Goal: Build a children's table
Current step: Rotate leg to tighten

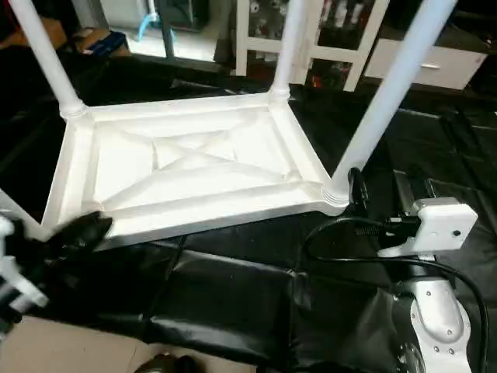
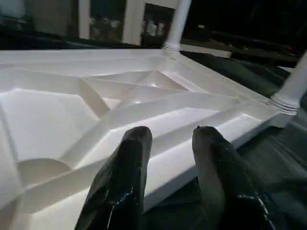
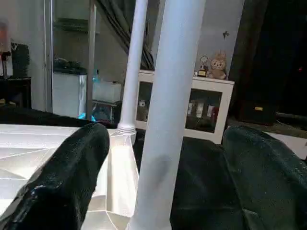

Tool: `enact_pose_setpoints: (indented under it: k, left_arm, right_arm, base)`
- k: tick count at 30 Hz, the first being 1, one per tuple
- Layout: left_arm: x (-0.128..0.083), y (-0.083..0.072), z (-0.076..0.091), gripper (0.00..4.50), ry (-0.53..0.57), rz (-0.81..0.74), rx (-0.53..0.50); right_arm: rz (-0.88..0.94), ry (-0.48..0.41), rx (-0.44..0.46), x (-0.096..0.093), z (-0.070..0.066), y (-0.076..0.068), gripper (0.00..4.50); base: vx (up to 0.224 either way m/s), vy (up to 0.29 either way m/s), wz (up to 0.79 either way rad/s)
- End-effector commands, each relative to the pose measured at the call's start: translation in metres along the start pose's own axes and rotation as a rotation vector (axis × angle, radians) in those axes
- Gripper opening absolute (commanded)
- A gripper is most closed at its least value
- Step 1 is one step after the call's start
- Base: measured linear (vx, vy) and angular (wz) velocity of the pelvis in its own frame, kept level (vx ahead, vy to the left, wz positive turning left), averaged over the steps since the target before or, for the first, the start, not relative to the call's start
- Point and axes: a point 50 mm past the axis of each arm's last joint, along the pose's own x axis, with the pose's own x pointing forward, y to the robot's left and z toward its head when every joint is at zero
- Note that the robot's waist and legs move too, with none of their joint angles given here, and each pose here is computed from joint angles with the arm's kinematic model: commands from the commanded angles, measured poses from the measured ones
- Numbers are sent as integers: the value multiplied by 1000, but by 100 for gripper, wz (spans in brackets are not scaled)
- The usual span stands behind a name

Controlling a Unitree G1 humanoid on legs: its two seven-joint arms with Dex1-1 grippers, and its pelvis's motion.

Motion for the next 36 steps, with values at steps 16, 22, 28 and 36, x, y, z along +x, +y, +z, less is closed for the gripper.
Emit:
enact_pose_setpoints:
  k: [16, 22, 28, 36]
  left_arm:
    - [-18, 29, 24, 255, -199, 319, 126]
    - [-22, 20, 20, 255, -169, 251, 94]
    - [-6, 3, 9, 255, -71, 122, 100]
    - [-20, -18, -6, 255, 86, -77, 18]
  right_arm:
    - [-34, 50, -60, 26, 2, -27, 450]
    - [-11, 63, -49, 30, 1, -31, 450]
    - [66, 63, -3, 35, -2, -17, 450]
    - [164, 50, 41, 32, -1, -11, 450]
  base:
    - [0, 0, 0]
    - [0, 0, 0]
    - [0, 0, 0]
    - [0, 0, 0]
